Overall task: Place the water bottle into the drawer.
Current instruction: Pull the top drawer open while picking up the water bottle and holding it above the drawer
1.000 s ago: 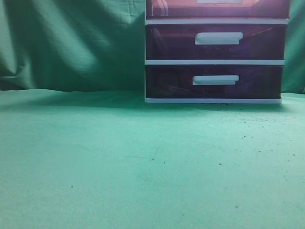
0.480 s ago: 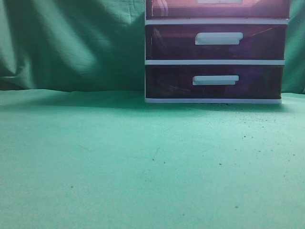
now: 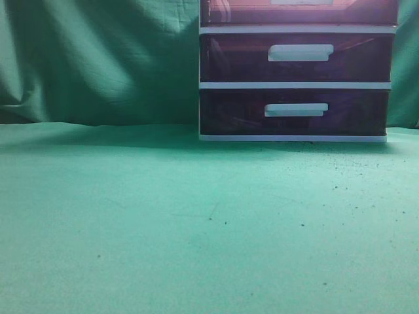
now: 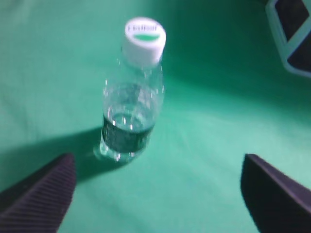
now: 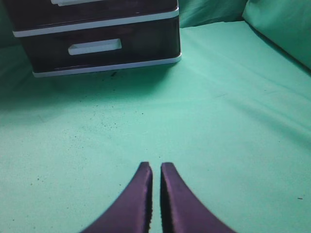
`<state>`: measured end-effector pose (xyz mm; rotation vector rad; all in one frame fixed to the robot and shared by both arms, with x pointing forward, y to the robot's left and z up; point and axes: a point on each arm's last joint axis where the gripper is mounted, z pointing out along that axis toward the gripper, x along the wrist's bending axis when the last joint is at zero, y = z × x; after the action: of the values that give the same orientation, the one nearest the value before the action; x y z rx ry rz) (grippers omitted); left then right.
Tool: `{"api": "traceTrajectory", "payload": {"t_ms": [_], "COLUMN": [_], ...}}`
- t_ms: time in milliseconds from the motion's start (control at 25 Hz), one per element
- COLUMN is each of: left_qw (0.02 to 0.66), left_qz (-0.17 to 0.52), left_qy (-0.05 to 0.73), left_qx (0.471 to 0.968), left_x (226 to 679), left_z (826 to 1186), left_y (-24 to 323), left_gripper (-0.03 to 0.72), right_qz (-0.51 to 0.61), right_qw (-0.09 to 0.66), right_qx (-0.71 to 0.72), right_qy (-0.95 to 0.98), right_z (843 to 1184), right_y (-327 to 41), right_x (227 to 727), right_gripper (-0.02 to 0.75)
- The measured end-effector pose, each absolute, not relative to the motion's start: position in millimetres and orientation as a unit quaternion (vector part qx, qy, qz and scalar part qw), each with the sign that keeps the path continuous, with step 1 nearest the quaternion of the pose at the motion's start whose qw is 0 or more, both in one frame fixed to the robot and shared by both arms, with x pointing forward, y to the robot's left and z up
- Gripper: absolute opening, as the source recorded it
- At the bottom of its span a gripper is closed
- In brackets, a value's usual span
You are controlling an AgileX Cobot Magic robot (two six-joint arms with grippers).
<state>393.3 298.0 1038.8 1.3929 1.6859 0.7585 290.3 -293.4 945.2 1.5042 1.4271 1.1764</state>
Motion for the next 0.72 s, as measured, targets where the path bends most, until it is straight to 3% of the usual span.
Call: {"api": "traceTrajectory", "payload": {"t_ms": [80, 720], "left_qw": [0.407, 0.363], "left_qz": [0.309, 0.317], "left_qy": [0.664, 0.666], "left_qx": [0.546, 0.569], "left_x": [402, 494], "left_z": [1042, 1006], "left_y": [299, 303], "left_gripper": [0.651, 0.639], "right_qz": [0.458, 0.458], "right_qw": [0.37, 0.37], "right_qx": [0.586, 0.586], "right_qy": [0.556, 0.556], "right_z": [945, 945], "right_y": [-293, -293], "right_x": [290, 290], "right_gripper": [0.047, 0.047]}}
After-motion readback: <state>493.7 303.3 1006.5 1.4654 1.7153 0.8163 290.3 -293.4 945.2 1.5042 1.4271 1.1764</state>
